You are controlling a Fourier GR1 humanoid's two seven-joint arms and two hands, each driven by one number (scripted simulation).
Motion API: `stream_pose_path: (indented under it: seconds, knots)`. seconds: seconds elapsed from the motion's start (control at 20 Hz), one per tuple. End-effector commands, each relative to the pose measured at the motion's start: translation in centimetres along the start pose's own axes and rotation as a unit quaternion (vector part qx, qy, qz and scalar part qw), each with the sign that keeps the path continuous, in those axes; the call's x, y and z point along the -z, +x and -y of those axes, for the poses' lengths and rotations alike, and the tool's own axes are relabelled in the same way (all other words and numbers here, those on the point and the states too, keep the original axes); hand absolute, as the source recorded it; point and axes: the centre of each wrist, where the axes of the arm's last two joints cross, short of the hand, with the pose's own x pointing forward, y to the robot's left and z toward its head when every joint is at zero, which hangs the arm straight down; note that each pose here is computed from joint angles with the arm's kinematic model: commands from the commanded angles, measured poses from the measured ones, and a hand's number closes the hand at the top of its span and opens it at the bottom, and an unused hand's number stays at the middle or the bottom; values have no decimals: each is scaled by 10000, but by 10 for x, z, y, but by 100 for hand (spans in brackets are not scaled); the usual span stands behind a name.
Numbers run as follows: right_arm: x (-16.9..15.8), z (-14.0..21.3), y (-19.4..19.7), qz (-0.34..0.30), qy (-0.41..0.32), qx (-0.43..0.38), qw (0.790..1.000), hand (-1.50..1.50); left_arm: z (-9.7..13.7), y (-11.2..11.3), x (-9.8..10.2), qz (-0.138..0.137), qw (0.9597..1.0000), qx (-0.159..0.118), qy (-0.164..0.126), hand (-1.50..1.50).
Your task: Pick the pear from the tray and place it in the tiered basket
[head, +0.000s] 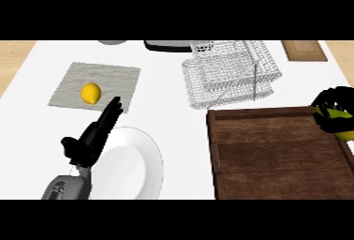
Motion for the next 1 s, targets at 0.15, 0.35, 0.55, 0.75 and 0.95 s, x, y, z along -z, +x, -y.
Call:
stream_pose_path:
  seconds: [0.15,0.35,0.55,0.75,0.95]
  knots:
    - [-25,50,-76,709,-1638,765,9810,150,-1,2,6,57,9999,-23,-82,0]
    - [-18,66,-74,1656,-1887,1967,9478,150,8,9,8,36,9999,56,-114,0]
    - [-19,113,-62,2174,-2341,1986,9265,150,4,-1,5,0,10000,13,-76,0]
    - [-13,135,-46,2443,-2116,2019,9245,150,16,7,17,83,9999,53,65,0]
    - [-15,187,-5,2443,-2118,2203,9203,150,-7,14,8,-96,9999,61,4,0]
